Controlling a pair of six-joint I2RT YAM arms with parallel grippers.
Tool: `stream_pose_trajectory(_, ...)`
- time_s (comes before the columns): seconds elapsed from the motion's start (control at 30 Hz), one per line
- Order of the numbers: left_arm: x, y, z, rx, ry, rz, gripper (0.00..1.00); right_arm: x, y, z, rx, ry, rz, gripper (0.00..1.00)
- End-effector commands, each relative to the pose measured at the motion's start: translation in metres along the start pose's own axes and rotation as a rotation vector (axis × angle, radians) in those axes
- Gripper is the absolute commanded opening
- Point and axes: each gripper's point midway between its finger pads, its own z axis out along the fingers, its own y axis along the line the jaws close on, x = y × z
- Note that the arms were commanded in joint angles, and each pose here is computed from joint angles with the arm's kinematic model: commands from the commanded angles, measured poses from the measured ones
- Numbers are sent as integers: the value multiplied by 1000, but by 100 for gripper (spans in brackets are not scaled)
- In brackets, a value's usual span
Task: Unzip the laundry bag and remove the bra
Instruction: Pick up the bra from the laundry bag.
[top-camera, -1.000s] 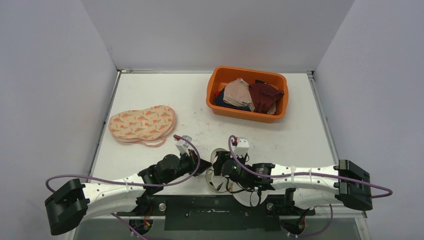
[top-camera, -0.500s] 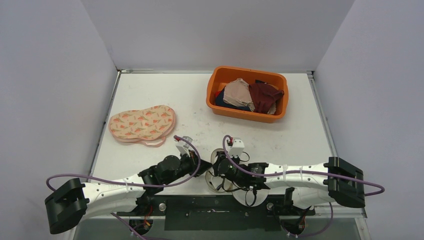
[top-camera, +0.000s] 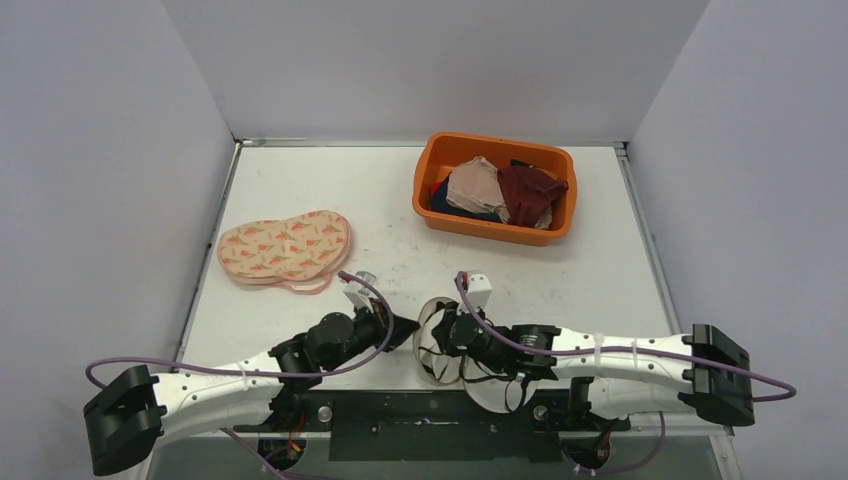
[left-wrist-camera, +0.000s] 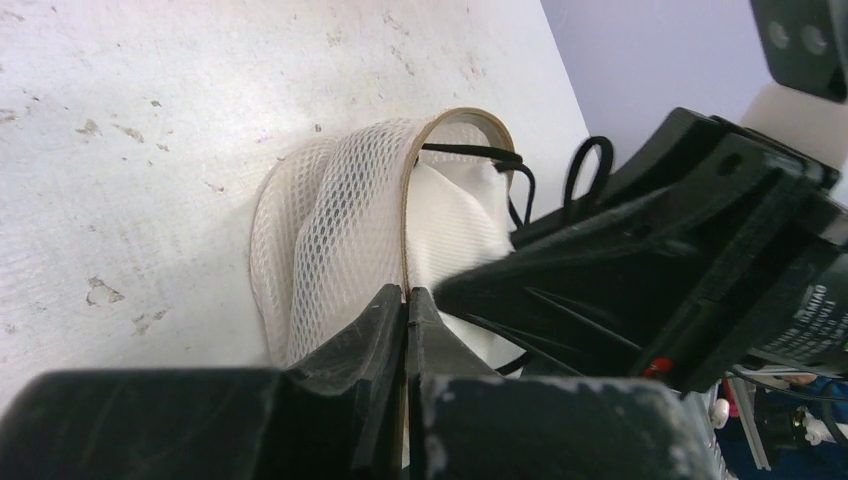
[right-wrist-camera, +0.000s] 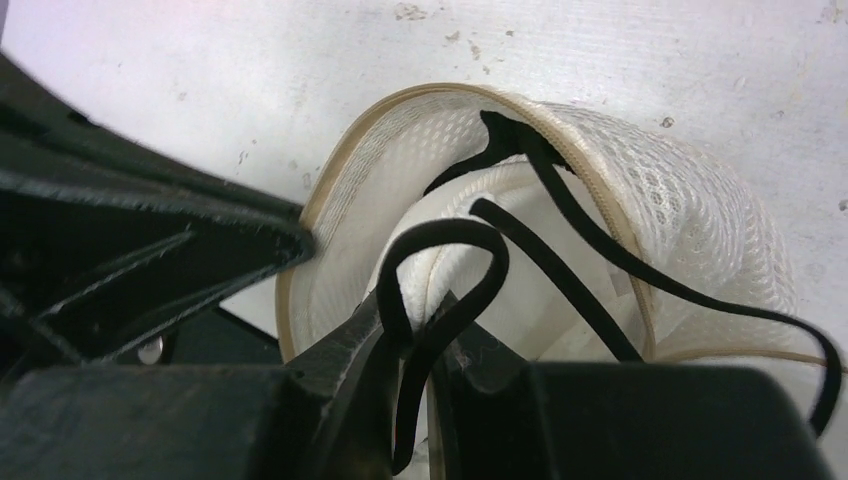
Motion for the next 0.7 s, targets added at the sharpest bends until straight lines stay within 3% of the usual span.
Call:
stream_pose_trajectory(0.0,-17,-3,-1,-20,-69,-12,0,-15,23,-27,-157,25,-140,5)
stream_pose_trajectory(0.33,-34,3,7,-86,-110,0,0,-5,61,-75,-427,191,-404,5)
stream_pose_trajectory(0.67,-32,6,11,-95,-100,5,0,-70,97,-122,-555,14,-467,5)
